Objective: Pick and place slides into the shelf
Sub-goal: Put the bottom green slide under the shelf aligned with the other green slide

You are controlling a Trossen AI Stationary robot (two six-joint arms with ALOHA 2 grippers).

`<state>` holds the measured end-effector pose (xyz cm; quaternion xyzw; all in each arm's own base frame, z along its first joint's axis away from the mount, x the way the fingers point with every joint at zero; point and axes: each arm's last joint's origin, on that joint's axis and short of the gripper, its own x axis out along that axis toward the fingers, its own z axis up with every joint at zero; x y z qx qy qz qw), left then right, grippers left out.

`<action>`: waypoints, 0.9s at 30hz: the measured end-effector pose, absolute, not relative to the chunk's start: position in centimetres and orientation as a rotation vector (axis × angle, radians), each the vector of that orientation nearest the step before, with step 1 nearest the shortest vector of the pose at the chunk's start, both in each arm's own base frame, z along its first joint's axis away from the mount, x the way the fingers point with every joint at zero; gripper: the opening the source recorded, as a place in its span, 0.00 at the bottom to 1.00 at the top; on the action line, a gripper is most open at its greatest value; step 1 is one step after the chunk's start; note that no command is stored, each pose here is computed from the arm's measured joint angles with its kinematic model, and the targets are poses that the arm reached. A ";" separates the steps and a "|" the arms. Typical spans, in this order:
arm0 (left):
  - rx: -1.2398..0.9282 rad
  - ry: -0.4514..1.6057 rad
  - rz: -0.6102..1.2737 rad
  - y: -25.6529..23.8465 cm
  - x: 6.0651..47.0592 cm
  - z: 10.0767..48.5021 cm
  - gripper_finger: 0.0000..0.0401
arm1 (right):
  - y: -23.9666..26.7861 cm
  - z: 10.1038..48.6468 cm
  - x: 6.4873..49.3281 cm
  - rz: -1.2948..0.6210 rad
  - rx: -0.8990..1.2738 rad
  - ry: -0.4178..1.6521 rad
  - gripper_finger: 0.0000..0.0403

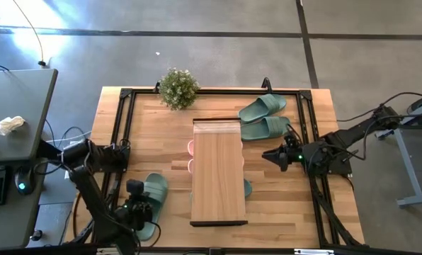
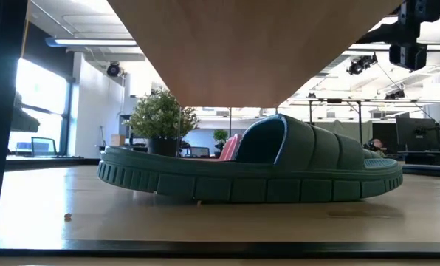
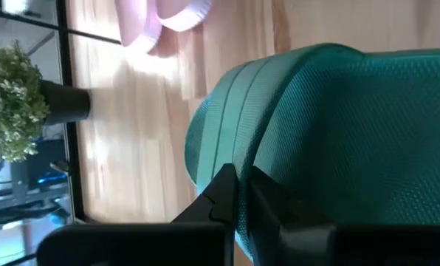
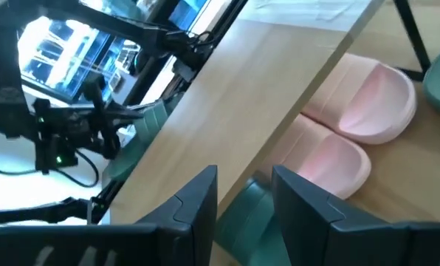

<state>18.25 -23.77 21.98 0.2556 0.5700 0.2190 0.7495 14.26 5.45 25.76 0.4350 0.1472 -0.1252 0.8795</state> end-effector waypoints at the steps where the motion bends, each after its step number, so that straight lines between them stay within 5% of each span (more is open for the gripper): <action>1: 0.554 1.236 0.474 -23.6 18.2 22.4 0.01 | 5.4 25.7 14.3 -0.256 0.910 0.313 0.29; 15: 0.705 1.045 0.271 -23.5 18.6 28.4 0.00 | 4.0 26.9 15.3 -0.202 1.008 0.218 0.29; 27: 0.905 0.946 0.112 -23.0 21.1 34.6 0.00 | 2.8 29.6 16.2 0.061 1.177 0.048 0.29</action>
